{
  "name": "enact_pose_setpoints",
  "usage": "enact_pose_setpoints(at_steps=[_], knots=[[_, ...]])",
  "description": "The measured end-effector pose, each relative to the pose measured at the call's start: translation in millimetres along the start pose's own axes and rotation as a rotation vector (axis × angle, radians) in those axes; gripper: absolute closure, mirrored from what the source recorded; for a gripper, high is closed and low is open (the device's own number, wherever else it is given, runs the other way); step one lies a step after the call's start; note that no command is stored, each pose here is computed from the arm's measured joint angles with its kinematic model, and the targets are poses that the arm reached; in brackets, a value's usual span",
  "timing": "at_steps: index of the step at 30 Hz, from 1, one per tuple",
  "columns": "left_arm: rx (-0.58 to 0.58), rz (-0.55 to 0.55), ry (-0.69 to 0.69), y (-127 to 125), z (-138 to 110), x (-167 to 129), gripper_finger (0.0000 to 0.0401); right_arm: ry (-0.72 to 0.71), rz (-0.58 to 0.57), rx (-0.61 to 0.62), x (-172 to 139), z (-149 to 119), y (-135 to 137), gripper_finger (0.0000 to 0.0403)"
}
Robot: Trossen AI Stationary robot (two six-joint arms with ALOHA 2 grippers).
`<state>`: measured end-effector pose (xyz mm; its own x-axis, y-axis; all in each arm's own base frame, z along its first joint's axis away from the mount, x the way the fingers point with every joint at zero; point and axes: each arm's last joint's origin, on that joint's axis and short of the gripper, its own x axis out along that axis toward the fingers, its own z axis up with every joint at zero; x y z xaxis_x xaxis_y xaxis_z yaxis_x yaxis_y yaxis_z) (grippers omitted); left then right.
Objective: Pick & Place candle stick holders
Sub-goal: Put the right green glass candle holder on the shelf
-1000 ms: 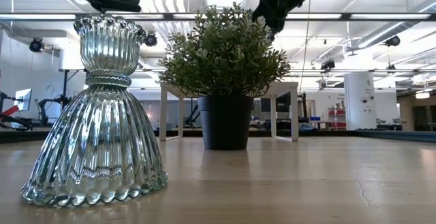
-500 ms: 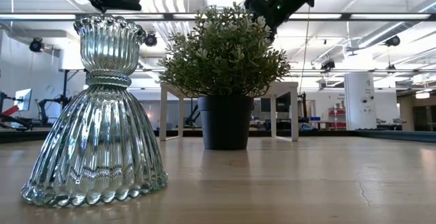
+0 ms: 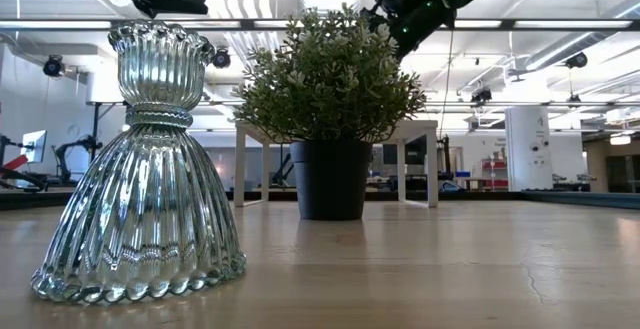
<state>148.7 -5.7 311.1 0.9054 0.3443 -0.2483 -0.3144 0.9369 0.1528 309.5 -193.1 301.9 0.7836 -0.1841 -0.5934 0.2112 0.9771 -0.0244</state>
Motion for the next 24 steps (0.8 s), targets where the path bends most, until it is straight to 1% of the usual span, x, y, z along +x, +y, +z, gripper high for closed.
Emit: enact_pose_setpoints(at_steps=[4, 11, 24], knots=[[0.001, 0.000, 0.000, 0.0, 0.0, 0.0, 0.0165, -0.015, 0.007, -0.012, 4.0, -4.5, -1.7, 0.0280], [0.002, 0.000, -0.001, 0.0, 0.1, 0.0, 0.0165, -0.022, -0.013, 0.016, 4.4, -14.1, -9.3, 0.0280], [0.001, 0.001, -0.005, 0.1, 0.5, 0.0, 0.0165, -0.021, -0.015, 0.013, 9.3, -18.9, -9.6, 0.0280]])
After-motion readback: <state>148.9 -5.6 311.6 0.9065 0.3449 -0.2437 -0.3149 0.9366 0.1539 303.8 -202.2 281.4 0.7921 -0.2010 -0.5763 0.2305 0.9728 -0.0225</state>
